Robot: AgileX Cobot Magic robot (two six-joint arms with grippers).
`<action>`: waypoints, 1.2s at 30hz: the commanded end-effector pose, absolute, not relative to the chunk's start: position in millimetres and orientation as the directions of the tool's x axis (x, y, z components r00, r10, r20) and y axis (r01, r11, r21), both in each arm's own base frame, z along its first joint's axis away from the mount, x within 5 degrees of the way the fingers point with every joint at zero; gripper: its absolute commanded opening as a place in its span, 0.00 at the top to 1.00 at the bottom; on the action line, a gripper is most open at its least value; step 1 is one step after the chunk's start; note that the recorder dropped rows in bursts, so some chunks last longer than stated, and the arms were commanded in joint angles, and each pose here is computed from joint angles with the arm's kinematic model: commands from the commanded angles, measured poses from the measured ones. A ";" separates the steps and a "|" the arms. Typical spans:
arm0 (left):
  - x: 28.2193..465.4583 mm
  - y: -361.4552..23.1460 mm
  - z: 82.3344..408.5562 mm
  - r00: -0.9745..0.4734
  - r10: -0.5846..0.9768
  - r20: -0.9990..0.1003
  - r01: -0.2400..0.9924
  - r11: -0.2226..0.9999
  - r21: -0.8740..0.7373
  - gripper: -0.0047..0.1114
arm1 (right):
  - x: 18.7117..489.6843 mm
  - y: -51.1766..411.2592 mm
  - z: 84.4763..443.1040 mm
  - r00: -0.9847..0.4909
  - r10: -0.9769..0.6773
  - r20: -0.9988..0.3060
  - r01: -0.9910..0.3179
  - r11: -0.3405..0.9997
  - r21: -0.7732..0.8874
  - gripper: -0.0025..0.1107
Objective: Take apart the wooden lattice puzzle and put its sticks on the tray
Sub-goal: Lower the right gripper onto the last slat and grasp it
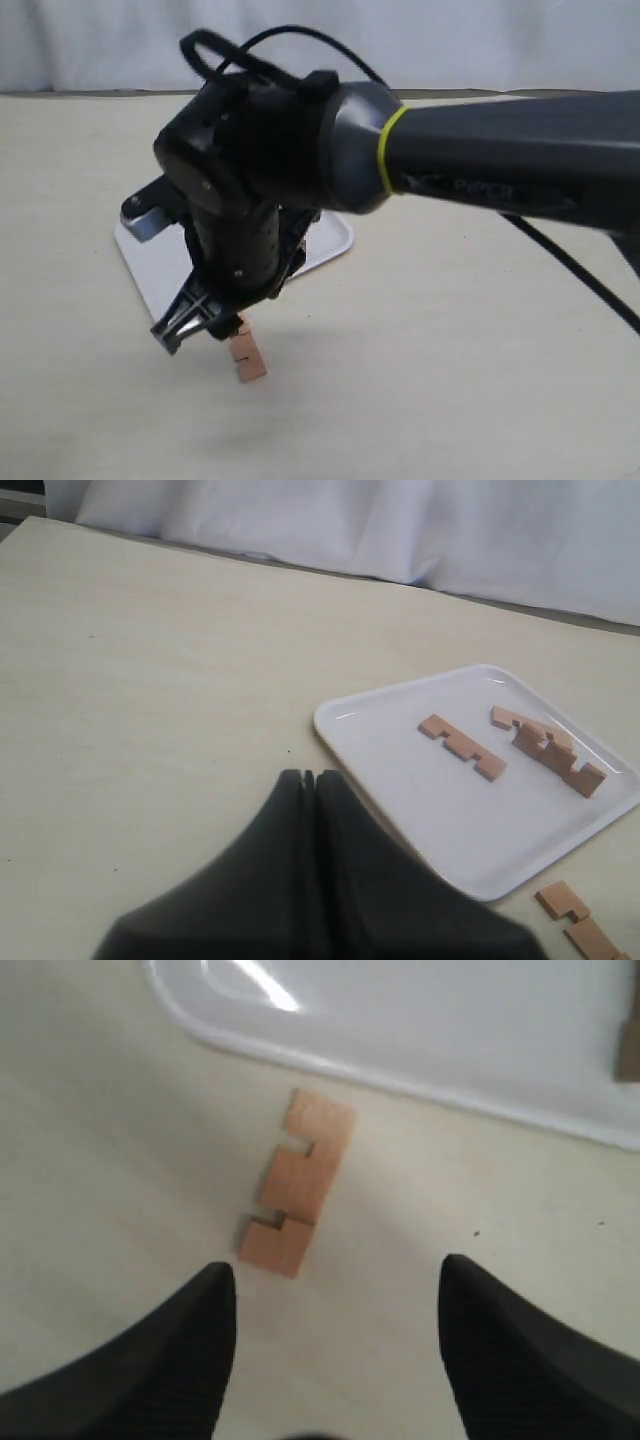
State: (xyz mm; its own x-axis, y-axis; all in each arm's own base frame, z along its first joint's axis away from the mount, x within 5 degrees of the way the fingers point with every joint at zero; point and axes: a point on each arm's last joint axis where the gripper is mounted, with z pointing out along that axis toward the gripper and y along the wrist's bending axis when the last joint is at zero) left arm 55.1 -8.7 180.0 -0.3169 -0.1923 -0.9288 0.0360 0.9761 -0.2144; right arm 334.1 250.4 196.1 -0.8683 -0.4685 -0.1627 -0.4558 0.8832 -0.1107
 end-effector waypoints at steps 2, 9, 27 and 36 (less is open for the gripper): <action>55.5 -9.1 179.3 -0.318 -0.195 -0.928 0.042 0.975 -0.219 0.96 | 314.5 260.2 179.3 -0.865 -0.474 -0.162 -0.464 0.880 -0.099 0.48; 55.5 -9.1 179.3 -0.318 -0.195 -0.928 0.042 0.975 -0.219 0.96 | 304.9 251.4 147.6 -0.896 -0.408 -0.178 -0.405 0.913 -0.054 0.48; 55.4 -9.2 179.2 -0.319 -0.195 -0.928 0.042 0.975 -0.219 0.96 | 313.1 245.3 124.9 -0.933 -0.263 -0.245 -0.275 0.961 0.016 0.48; 55.4 -9.2 179.2 -0.319 -0.195 -0.928 0.042 0.975 -0.219 0.96 | 313.7 244.6 120.5 -0.939 -0.246 -0.240 -0.255 0.967 0.008 0.51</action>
